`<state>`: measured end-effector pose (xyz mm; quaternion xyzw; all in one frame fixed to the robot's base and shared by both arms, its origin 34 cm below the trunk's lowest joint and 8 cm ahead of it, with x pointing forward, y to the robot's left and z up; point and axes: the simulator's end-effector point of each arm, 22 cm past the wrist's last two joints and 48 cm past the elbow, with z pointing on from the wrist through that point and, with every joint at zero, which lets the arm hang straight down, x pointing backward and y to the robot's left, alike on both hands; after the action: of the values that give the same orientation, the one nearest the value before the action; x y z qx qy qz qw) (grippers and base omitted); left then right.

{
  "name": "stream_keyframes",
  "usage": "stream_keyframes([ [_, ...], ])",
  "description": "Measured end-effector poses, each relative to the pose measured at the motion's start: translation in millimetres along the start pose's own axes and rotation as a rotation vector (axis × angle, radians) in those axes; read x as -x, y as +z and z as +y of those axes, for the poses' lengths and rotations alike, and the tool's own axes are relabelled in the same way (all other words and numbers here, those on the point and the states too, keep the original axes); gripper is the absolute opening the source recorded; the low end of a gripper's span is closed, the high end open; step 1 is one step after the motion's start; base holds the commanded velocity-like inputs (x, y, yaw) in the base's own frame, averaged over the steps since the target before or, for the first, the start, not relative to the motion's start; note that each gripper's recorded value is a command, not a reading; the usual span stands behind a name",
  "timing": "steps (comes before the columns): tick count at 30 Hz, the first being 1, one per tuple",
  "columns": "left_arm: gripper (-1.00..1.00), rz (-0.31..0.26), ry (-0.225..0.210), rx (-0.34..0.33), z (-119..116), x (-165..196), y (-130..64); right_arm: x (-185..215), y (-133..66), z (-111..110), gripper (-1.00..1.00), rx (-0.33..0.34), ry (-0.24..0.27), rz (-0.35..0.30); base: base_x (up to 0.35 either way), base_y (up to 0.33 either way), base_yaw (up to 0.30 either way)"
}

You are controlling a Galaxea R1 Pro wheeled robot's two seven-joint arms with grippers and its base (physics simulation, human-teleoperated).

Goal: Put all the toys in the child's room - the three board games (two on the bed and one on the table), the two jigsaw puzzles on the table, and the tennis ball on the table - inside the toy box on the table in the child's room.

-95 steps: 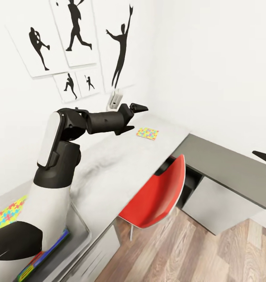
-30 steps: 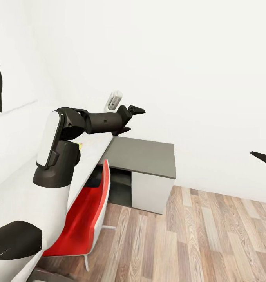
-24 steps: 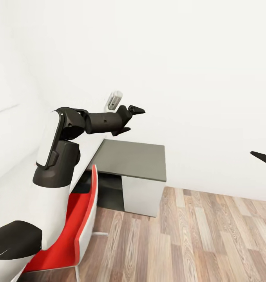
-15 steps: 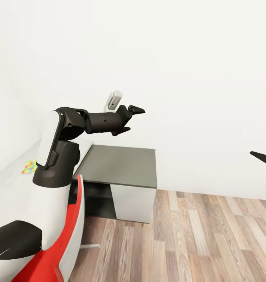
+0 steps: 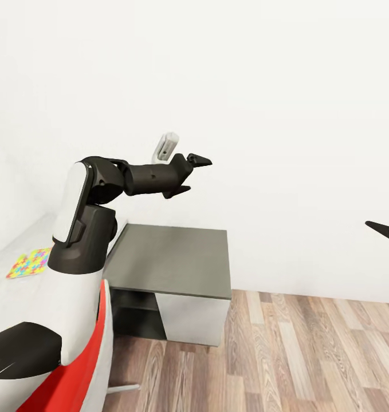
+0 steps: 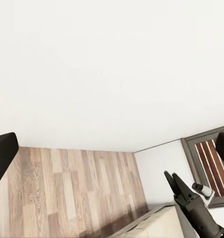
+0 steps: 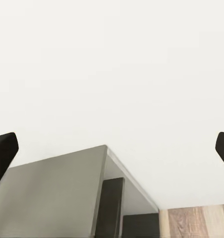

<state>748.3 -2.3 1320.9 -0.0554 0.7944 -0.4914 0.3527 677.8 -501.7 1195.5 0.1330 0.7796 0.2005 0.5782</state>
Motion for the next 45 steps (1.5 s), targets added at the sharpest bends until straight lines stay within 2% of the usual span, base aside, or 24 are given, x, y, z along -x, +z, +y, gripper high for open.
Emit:
stream_keyframes([
  [9,1.0,0.0,-0.001,0.0,0.4,0.4,0.2,0.0,0.4,0.1,1.0,0.001,0.0,0.0,0.249,0.053,-0.003],
  [26,1.0,0.001,-0.004,0.001,1.7,-0.4,0.6,-0.6,0.7,0.1,1.0,0.001,0.001,0.002,0.027,0.006,0.006],
  [34,1.0,0.001,-0.004,0.002,2.0,-0.5,0.5,-0.3,0.4,0.0,1.0,0.0,0.001,0.002,0.061,0.0,0.18],
  [45,1.0,0.001,-0.005,0.006,2.9,-0.1,0.3,0.0,-0.3,0.1,1.0,0.001,0.002,0.001,0.269,0.0,0.173],
])
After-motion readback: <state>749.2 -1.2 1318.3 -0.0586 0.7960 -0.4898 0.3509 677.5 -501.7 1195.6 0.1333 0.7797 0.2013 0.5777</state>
